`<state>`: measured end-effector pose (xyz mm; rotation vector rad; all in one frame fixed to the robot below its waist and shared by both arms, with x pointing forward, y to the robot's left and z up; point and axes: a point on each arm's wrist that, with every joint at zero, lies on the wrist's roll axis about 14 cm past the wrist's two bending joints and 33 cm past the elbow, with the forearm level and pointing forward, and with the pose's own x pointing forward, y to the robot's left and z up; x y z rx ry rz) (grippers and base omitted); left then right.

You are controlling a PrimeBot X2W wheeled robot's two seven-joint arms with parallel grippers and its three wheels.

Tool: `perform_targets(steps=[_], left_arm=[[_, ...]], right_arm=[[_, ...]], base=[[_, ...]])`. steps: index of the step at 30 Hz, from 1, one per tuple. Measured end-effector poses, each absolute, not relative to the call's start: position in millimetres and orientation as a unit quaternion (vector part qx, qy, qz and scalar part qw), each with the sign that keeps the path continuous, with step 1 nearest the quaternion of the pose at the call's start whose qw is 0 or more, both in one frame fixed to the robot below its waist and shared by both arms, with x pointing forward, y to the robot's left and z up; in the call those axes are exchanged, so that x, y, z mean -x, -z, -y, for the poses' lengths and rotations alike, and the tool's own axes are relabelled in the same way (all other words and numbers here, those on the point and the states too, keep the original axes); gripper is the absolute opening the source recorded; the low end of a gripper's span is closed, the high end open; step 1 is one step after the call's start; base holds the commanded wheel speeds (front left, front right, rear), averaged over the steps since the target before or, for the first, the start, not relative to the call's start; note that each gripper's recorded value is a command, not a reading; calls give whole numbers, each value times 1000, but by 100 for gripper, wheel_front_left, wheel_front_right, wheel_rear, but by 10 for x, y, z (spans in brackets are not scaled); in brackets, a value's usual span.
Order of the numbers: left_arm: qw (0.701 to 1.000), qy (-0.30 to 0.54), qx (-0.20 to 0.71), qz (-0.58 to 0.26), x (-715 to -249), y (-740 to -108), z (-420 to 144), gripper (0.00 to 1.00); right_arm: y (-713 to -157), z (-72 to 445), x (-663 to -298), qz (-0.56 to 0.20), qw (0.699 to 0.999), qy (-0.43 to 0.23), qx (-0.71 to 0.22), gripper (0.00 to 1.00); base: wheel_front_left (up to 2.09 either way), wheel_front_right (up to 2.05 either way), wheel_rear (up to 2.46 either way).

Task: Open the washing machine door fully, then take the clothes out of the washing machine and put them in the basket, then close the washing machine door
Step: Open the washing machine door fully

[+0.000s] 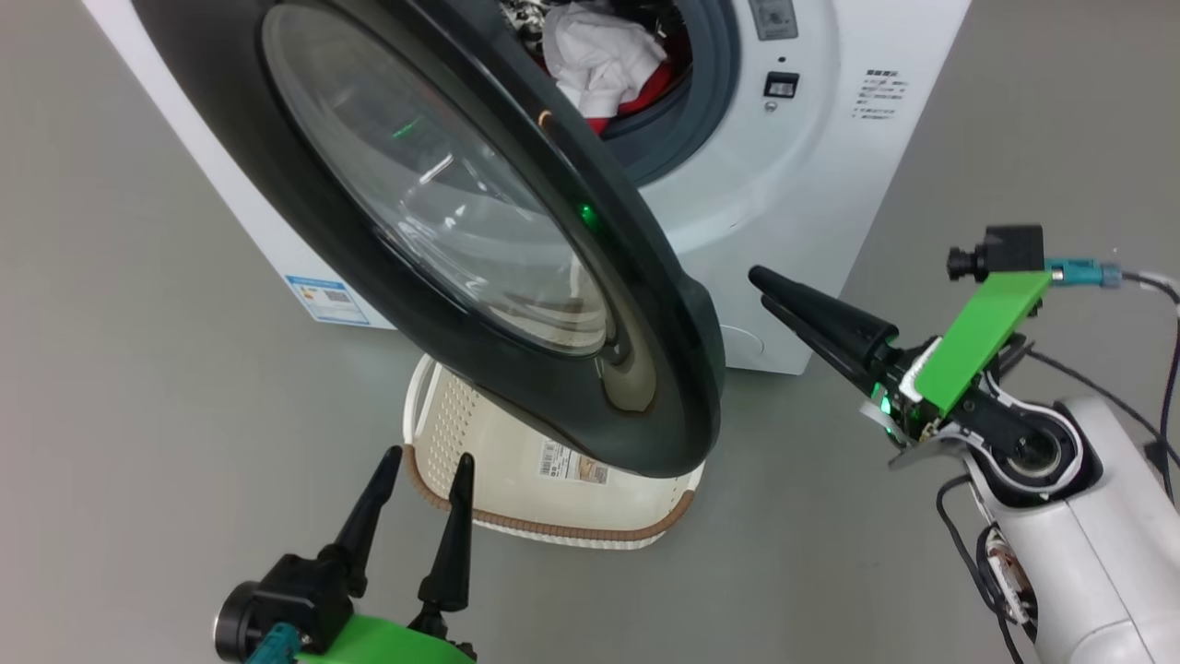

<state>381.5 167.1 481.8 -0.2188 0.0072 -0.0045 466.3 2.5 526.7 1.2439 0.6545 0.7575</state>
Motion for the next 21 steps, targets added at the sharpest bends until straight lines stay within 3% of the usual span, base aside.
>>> perform_targets(steps=[8, 21], left_arm=[[994, 9, 105, 1, -3814, -4848, -1655, 100], [994, 20, 106, -8, -3766, -4782, -1599, 100]], right_arm=[[-4979, 331, -4594, -281, 722, -262, -576, 100], [-4512, 744, -4247, -281, 732, -163, -599, 100]], base=[[0, 0, 0], [0, 0, 0]])
